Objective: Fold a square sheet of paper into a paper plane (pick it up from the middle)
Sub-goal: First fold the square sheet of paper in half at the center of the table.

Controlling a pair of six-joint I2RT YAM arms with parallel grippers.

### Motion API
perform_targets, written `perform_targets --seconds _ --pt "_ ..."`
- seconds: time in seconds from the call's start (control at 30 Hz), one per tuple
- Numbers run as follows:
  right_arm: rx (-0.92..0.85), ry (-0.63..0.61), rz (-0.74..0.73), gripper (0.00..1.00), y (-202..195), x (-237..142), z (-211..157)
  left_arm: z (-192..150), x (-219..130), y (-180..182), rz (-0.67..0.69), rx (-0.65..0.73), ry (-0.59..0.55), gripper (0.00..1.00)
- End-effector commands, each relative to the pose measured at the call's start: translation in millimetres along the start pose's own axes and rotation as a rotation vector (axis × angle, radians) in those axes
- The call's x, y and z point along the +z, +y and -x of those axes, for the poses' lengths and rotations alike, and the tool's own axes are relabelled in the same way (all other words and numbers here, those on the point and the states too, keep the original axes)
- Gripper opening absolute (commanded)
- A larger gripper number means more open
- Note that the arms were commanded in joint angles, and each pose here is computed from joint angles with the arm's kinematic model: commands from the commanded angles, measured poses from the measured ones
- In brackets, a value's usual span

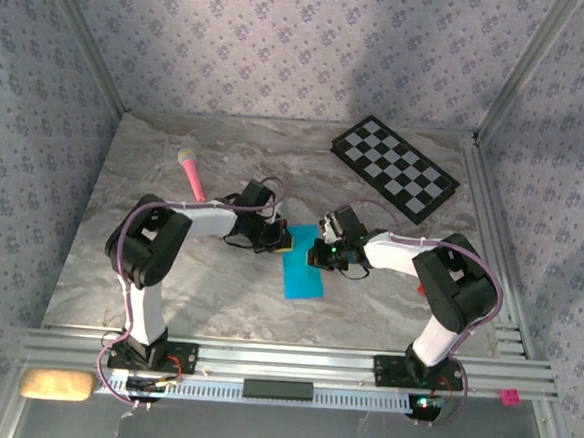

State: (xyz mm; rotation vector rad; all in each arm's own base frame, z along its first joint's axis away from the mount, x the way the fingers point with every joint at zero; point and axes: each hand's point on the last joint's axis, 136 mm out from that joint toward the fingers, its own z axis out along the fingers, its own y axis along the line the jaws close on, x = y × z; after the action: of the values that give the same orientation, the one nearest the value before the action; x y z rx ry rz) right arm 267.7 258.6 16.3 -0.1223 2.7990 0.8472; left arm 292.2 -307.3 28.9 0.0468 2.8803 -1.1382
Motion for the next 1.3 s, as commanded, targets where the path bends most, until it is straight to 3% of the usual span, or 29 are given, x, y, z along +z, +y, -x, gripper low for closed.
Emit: perform_targets --seconds 0.0,0.17,0.57,1.0,1.27 --pt "0.087 0.161 -0.251 0.0 -66.8 9.5 -57.6 2.9 7.8 17.4 0.029 -0.001 -0.004 0.04" --pt "0.084 0.161 -0.257 0.0 -67.3 9.3 -58.5 2.4 11.2 31.7 0.054 -0.029 0.008 0.03" --pt "0.084 0.16 -0.263 0.0 -68.6 8.2 -59.3 25.2 -10.6 -8.1 -0.004 0.036 -0.022 0.06" --pt "0.083 0.165 -0.265 0.0 -70.5 8.1 -62.1 36.8 8.6 27.9 0.086 -0.035 -0.015 0.05" --pt "0.078 0.171 -0.269 0.0 -72.3 8.2 -63.8 49.5 4.4 31.7 0.111 -0.06 -0.051 0.05"
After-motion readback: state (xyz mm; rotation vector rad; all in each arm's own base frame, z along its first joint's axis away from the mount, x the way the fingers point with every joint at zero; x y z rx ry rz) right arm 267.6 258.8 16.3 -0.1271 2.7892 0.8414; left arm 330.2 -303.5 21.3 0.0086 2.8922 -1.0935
